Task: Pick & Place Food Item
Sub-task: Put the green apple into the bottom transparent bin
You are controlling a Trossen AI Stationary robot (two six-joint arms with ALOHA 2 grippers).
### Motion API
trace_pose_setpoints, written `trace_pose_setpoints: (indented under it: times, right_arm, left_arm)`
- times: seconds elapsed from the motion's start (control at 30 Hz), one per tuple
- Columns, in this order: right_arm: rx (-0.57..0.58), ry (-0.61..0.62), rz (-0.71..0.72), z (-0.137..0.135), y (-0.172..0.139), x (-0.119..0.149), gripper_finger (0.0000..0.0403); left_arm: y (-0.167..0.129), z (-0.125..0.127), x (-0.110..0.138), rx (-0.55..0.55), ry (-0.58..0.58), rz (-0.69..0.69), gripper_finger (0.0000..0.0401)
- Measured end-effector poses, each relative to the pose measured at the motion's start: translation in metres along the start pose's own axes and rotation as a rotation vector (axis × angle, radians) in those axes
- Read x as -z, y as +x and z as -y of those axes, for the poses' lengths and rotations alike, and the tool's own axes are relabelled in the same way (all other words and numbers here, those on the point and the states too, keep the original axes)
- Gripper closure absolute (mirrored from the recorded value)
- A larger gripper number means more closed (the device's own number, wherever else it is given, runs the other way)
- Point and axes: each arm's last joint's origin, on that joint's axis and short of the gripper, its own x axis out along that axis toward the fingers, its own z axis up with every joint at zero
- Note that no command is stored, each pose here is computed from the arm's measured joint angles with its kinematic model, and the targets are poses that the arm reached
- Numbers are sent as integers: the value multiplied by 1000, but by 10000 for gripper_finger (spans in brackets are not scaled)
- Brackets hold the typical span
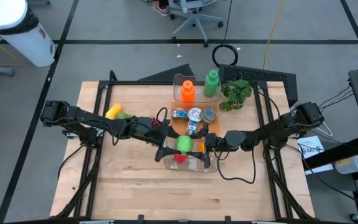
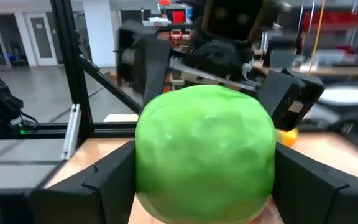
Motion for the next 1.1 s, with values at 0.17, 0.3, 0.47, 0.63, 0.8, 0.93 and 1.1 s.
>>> trace_pose_setpoints:
  times: [0.17, 0.3, 0.47, 0.63, 0.8, 0.93, 1.1]
  right_arm:
    - [-43, -164, -162, -9, -9, 12, 116]
    - [-55, -287, -263, -17, -16, 17, 116]
    - [12, -484, -449, -19, -25, 36, 116]
    - [44, -692, -519, -23, -31, 41, 117]
    - [23, -820, -525, -24, -31, 40, 111]
    - [21, -828, -525, -23, -31, 40, 32]
    - [22, -830, -526, -23, -31, 40, 38]
  left_arm:
    - [-23, 5, -25, 138, -42, 55, 44]
    - [-31, 8, -29, 170, -31, 54, 27]
    - [-31, 8, -30, 171, 5, 61, 17]
    - [-28, 5, -26, 104, 2, 52, 20]
    - [-28, 4, -26, 52, -8, 53, 27]
    - [-28, 4, -26, 53, -7, 54, 28]
    - [-28, 4, -26, 53, -17, 53, 19]
